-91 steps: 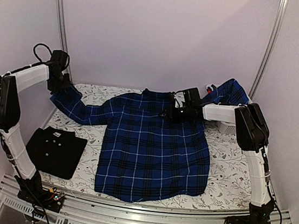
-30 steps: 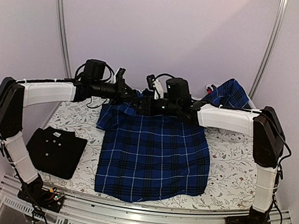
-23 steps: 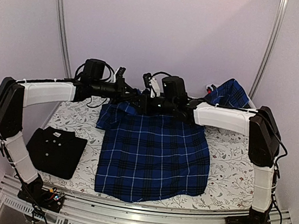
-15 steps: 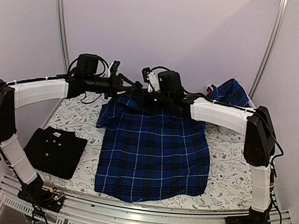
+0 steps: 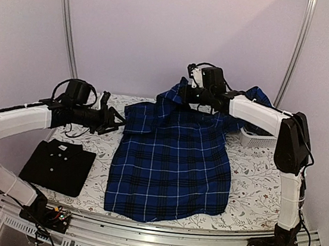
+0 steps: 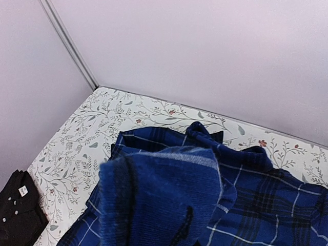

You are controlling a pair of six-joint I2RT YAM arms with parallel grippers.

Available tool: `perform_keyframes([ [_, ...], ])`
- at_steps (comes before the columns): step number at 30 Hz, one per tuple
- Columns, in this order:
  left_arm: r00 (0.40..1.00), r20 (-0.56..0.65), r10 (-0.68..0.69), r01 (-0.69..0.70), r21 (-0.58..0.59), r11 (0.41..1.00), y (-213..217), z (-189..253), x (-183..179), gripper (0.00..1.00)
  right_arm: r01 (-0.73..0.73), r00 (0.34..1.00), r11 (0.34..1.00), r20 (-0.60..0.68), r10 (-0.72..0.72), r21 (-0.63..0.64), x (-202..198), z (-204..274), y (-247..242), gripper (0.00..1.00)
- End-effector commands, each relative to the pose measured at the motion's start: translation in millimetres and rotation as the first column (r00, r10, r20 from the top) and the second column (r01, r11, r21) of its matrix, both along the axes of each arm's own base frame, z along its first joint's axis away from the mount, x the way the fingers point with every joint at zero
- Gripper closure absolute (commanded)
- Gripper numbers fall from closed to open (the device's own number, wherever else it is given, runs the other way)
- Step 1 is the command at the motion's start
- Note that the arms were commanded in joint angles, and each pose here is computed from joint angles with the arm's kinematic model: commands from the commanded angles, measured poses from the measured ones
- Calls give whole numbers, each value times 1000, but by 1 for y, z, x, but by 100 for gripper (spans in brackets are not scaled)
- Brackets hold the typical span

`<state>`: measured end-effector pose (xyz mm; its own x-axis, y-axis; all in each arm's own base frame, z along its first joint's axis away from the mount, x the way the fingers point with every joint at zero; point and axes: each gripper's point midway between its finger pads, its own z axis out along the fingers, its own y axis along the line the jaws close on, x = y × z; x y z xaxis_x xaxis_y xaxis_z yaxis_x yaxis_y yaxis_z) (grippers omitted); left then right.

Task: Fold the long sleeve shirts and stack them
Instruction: Pick up the shirt from the center of the board.

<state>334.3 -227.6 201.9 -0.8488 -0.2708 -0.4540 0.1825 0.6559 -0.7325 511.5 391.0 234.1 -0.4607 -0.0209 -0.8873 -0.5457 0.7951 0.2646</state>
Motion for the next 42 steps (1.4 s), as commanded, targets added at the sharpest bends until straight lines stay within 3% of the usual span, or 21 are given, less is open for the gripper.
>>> perform_keyframes([
  [1, 982, -188, 24, 1, 134, 991, 8, -71, -53, 51, 64, 996, 997, 59, -62, -41, 11, 28, -29, 100],
  [4, 969, -238, 69, -14, 223, 975, 17, -95, -75, 51, 138, 990, 988, 30, -136, -74, 21, 16, -54, 100],
  [12, 938, -332, 96, 8, 299, 954, 17, -132, -111, 48, 259, 966, 964, -5, -260, -66, 39, 12, -114, 100],
  [19, 916, -376, 138, 20, 387, 922, 21, -158, -129, 46, 259, 965, 964, -20, -260, -59, 40, 9, -123, 100],
  [26, 894, -428, 131, 46, 379, 924, 24, -169, -151, 48, 307, 950, 950, -40, -309, -54, 46, 6, -152, 100],
  [37, 874, -474, 108, 84, 365, 927, 16, -184, -167, 45, 168, 979, 986, -116, -166, 7, 26, -9, -120, 100],
  [40, 871, -481, 105, 95, 373, 923, 13, -188, -167, 50, 115, 985, 993, -128, -115, -8, 10, -18, -95, 100],
  [42, 870, -482, 103, 102, 379, 920, 12, -189, -168, 59, 75, 987, 997, -140, -76, -15, -3, -27, -78, 100],
])
